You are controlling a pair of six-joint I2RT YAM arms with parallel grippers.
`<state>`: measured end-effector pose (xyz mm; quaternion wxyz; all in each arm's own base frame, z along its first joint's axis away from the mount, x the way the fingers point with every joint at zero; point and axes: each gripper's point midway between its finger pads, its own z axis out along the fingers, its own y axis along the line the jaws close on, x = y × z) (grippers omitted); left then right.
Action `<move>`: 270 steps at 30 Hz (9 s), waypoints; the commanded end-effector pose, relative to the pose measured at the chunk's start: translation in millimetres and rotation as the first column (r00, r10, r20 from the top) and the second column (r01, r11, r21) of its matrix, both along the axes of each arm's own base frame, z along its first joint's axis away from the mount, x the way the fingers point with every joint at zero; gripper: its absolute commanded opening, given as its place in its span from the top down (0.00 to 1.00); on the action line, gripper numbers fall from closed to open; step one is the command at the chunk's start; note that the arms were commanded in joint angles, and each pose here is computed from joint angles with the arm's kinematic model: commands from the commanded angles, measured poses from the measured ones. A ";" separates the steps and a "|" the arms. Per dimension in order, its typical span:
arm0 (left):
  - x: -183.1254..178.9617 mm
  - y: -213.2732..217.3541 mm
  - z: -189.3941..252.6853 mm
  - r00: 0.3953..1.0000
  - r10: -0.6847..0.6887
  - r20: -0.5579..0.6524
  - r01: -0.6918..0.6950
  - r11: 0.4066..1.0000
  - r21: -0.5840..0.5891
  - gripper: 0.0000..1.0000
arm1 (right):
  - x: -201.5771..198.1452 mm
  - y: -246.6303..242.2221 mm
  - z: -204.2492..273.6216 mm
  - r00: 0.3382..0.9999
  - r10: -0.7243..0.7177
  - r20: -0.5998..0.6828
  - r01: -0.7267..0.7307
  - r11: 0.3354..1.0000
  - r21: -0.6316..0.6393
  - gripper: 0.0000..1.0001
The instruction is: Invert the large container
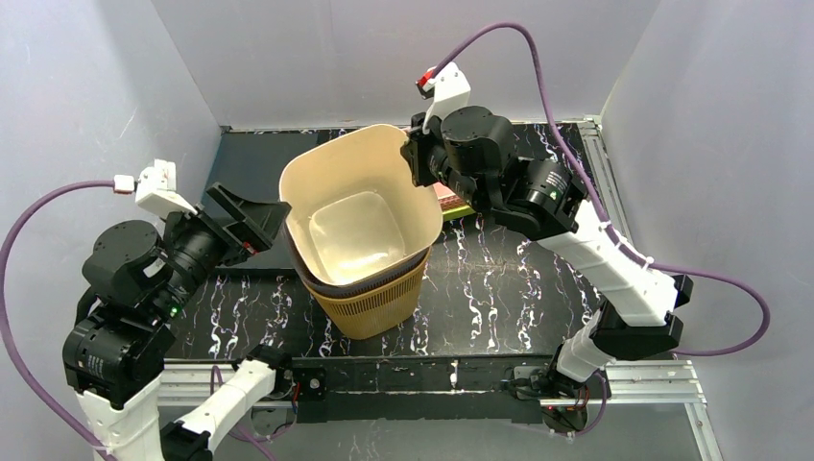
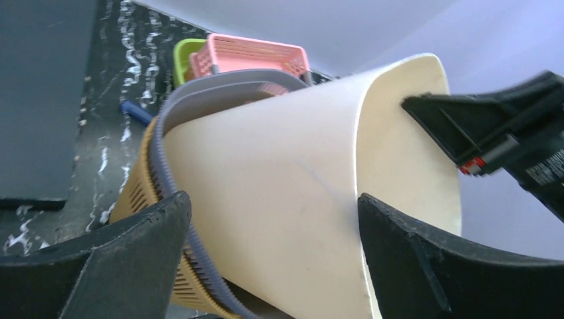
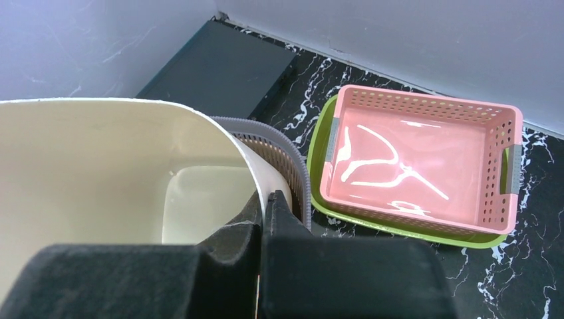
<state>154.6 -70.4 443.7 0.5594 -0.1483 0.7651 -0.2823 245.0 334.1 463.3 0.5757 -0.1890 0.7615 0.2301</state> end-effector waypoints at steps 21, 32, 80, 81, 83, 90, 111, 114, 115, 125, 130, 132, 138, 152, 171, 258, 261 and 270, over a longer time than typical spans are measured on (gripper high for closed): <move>-20.2 -10.9 34.8 0.976 -0.127 0.177 0.123 0.992 0.034 0.03 | 21.9 -33.1 57.6 0.973 -0.225 0.058 0.201 0.942 0.269 0.99; 5.5 40.3 -59.5 0.949 0.233 -0.210 -0.200 0.966 0.166 0.07 | -13.5 -50.3 106.3 0.989 -0.094 0.116 0.033 0.894 0.447 0.99; 87.9 12.1 -145.3 0.861 0.221 -0.458 -0.041 0.928 0.370 0.72 | -19.5 -274.7 -19.6 0.619 -0.707 0.342 0.784 0.578 -0.226 0.99; 91.9 15.1 -144.0 0.862 0.237 -0.448 -0.050 0.920 0.389 0.76 | -18.6 -269.8 -31.0 0.640 -0.694 0.331 0.768 0.589 -0.250 0.99; 100.5 19.8 -137.5 0.865 0.265 -0.425 -0.071 0.905 0.420 0.85 | -17.1 -260.7 -54.6 0.679 -0.666 0.310 0.734 0.603 -0.312 0.99; 135.8 32.1 -129.8 0.863 0.343 -0.372 -0.123 0.856 0.502 1.00 | -21.8 -262.9 -106.9 0.696 -0.676 0.240 0.709 0.596 -0.377 0.99; 229.1 80.6 -118.8 0.890 0.340 -0.305 -0.148 0.846 0.512 1.00 | -24.7 -245.5 -147.7 0.765 -0.628 0.143 0.598 0.609 -0.522 0.99; 230.7 68.8 -116.6 0.912 0.261 -0.316 -0.089 0.880 0.467 0.93 | -22.1 -242.0 -134.2 0.771 -0.619 0.151 0.594 0.613 -0.521 0.99; 229.2 67.0 -116.8 0.914 0.248 -0.321 -0.078 0.884 0.462 0.89 | -21.2 -241.6 -129.2 0.769 -0.620 0.155 0.597 0.610 -0.521 0.99; 199.0 64.6 -86.7 0.921 0.231 -0.315 -0.079 0.899 0.430 0.26 | -7.5 -219.8 -115.3 0.847 -0.490 0.205 0.483 0.551 -0.680 0.99; 174.0 65.5 -45.2 0.944 0.242 -0.223 -0.138 0.906 0.400 0.12 | -4.1 -216.3 -111.9 0.862 -0.457 0.220 0.459 0.519 -0.721 0.99; 156.8 58.1 -26.5 0.959 0.211 -0.188 -0.133 0.923 0.360 0.11 | -4.3 -210.1 -115.7 0.881 -0.432 0.192 0.421 0.531 -0.735 0.99; 101.9 4.1 -11.9 0.992 -0.046 -0.120 0.064 0.987 0.149 0.13 | -9.8 -181.3 -167.1 0.933 -0.358 0.045 0.251 0.556 -0.792 0.99; 5.1 -50.0 -64.5 0.930 -0.327 -0.167 0.309 0.942 -0.128 0.19 | -27.3 -128.8 -229.9 0.933 -0.289 -0.213 0.079 0.744 -0.664 0.96; -10.3 -54.6 -91.5 0.874 -0.400 -0.276 0.382 0.916 -0.119 0.21 | -26.3 -99.5 -230.5 0.891 -0.378 -0.251 0.211 0.835 -0.508 0.89; -23.9 -194.2 -196.2 0.783 -0.450 -0.429 0.527 0.846 0.074 0.17 | 4.2 -261.1 -224.8 0.770 -0.494 -0.405 0.462 0.868 -0.182 0.01; -23.6 -196.8 -196.1 0.786 -0.448 -0.425 0.524 0.849 0.073 0.15 | 5.2 -271.9 -230.2 0.737 -0.470 -0.486 0.489 0.867 -0.096 0.01; -23.4 -200.3 -195.7 0.800 -0.476 -0.365 0.513 0.858 0.003 0.07 | -2.3 -266.2 -221.1 0.731 -0.411 -0.545 0.517 0.854 0.049 0.01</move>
